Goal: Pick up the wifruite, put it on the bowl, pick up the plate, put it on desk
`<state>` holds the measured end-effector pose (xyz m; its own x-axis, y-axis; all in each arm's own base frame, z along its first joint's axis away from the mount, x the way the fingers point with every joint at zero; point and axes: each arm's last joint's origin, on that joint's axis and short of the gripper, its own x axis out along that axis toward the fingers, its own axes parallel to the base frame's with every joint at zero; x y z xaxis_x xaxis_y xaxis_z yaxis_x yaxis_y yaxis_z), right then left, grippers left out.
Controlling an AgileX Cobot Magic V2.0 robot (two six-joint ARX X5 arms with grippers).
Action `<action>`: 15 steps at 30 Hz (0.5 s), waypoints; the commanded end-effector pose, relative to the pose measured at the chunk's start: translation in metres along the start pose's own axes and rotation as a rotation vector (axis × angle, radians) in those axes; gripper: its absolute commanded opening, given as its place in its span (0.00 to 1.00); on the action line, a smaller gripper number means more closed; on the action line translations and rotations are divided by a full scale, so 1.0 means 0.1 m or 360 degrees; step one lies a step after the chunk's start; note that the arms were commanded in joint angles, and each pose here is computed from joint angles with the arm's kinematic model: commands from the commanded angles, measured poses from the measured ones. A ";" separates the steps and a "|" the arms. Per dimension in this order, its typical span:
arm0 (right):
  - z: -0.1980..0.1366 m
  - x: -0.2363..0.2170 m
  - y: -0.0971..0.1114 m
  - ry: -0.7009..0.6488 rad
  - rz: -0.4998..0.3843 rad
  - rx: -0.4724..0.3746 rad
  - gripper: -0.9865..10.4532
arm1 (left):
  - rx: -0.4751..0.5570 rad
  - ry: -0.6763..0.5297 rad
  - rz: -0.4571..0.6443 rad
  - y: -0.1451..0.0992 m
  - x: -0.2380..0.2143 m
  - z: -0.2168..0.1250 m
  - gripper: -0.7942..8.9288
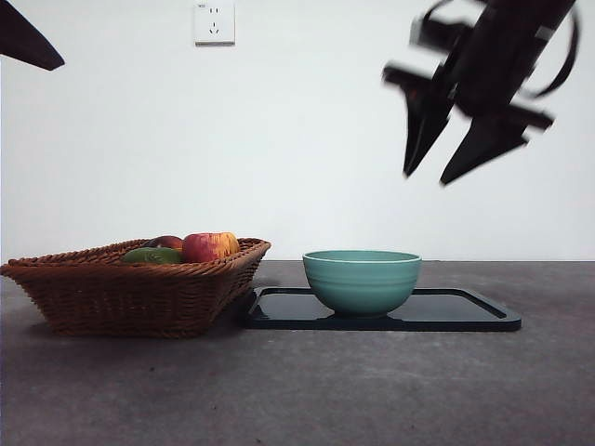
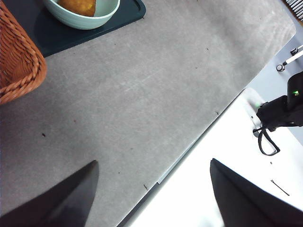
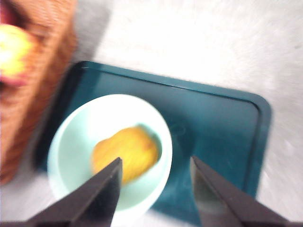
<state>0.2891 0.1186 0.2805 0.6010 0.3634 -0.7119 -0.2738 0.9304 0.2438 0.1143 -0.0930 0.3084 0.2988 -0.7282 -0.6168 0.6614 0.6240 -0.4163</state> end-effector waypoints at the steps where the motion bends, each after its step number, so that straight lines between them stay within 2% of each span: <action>1: 0.03 -0.25 0.06 -0.0027 0.0060 -0.0042 0.29 | 0.0034 -0.0015 -0.0018 -0.01 0.00 0.03 0.47; 4: -0.03 -0.54 0.09 -0.0020 0.0122 -0.0082 0.29 | 0.0035 -0.0015 -0.0018 -0.02 0.00 0.03 0.47; 15: -0.38 -1.26 0.09 -0.0011 0.0120 -0.0160 0.29 | 0.0064 -0.0015 -0.0018 -0.01 0.00 0.03 0.47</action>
<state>0.1841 0.0789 0.3477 0.5868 0.4292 -0.6867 -0.3721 0.8961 0.2421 0.1142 -0.0929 0.3084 0.2986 -0.7281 -0.6170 0.6722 0.6194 -0.4056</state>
